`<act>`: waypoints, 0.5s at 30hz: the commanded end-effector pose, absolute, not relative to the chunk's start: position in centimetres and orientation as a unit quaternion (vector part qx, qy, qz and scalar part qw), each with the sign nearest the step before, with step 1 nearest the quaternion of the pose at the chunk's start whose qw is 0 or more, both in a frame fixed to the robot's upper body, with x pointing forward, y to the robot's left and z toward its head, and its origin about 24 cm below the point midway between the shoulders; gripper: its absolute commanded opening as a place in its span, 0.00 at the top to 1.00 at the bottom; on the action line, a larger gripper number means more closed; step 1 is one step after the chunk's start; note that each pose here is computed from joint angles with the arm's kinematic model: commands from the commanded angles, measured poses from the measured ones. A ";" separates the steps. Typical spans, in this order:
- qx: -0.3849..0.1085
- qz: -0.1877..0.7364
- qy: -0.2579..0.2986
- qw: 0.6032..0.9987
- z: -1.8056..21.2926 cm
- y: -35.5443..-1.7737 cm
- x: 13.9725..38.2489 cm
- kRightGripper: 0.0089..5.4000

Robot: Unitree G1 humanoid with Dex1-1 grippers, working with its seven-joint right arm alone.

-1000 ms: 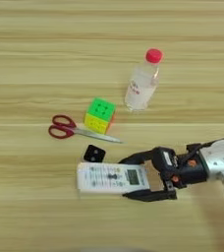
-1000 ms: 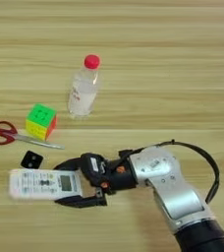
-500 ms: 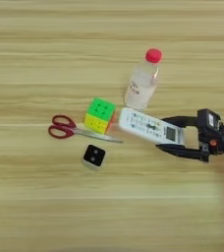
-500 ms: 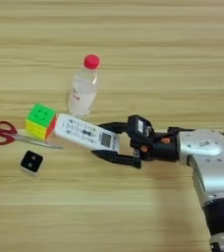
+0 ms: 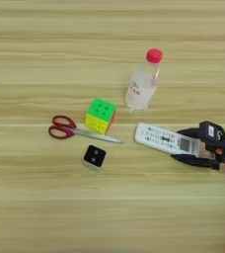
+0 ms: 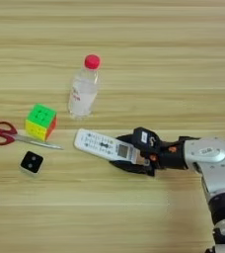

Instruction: Move the objects on the table

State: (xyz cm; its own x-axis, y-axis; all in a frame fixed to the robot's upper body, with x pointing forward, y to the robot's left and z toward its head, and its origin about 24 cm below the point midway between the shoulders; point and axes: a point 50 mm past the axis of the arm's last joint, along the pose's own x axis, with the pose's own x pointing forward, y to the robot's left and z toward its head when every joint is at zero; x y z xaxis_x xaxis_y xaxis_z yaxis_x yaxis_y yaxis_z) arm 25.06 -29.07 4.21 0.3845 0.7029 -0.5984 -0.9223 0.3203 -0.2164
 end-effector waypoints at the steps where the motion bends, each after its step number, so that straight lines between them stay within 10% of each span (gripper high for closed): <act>1: -0.308 0.494 0.158 0.798 7.1 -29.4 26.7 0.35; 15: -0.244 0.509 0.028 0.825 10.8 -27.5 27.4 0.04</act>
